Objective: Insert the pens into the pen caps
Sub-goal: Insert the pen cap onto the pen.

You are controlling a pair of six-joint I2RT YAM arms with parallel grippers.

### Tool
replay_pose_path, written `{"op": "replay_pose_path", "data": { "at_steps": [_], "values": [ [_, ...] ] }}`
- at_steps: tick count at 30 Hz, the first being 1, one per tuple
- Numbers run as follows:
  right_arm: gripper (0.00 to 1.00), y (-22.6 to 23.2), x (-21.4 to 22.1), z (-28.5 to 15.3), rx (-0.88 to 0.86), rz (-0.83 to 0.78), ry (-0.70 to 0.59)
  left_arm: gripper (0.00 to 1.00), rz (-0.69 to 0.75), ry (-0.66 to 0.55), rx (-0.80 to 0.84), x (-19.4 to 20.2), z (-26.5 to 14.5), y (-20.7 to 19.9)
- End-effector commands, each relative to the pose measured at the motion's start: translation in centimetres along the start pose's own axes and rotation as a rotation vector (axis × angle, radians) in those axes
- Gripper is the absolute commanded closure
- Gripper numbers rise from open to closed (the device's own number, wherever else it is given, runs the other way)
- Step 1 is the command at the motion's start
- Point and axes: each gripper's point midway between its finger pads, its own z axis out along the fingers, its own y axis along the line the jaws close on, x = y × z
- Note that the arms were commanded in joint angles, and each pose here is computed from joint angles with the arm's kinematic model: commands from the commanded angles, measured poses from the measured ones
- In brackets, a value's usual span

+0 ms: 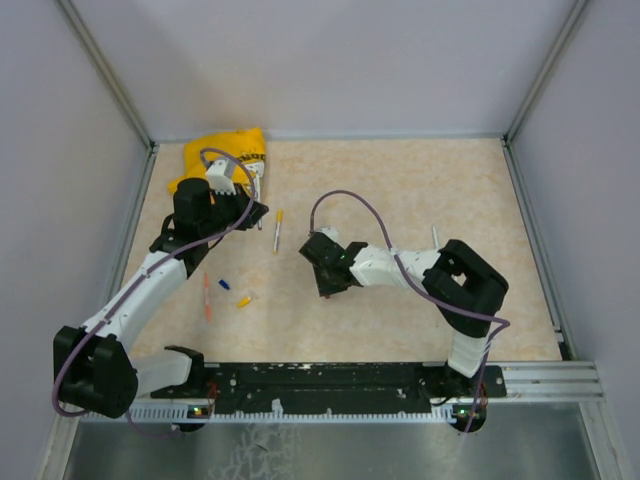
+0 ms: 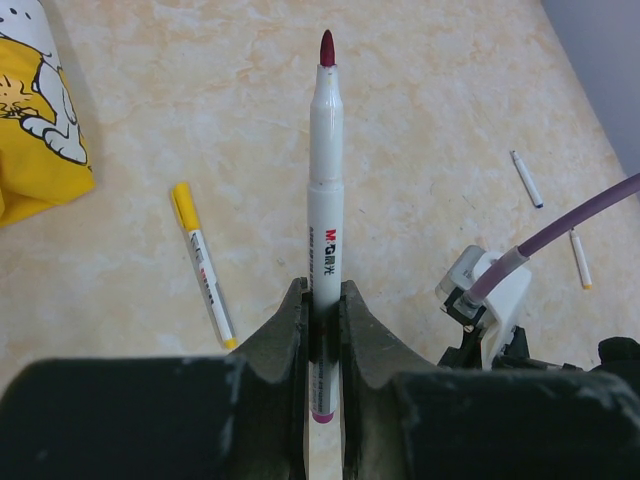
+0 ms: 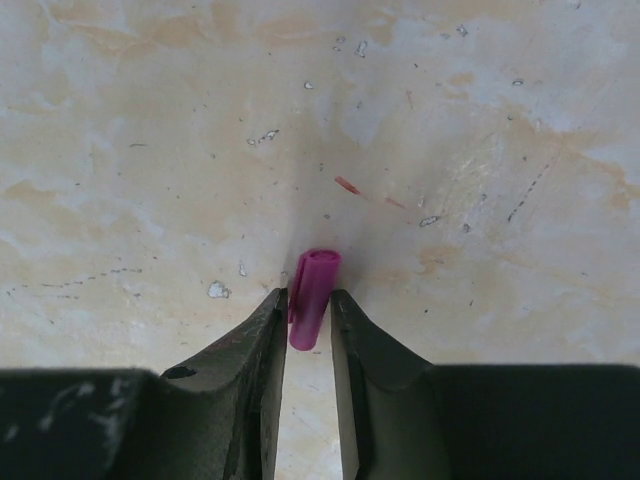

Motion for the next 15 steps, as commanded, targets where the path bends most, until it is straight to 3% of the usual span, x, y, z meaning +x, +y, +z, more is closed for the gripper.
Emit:
{"op": "replay_pose_path", "data": {
  "at_steps": [1,7,15],
  "values": [
    [0.79,-0.5,-0.3,0.0,0.027,-0.032,-0.004,1.00,0.010,-0.052,0.020,-1.9,0.0,-0.6],
    [0.84,-1.4,-0.2,-0.5,0.050,-0.111,0.004,1.00,0.010,-0.052,0.021,-1.9,-0.1,-0.6],
    [0.73,-1.2,0.2,-0.8,0.028,-0.171,0.035,1.00,0.010,-0.051,0.024,-1.9,0.0,-0.7]
  ]
}}
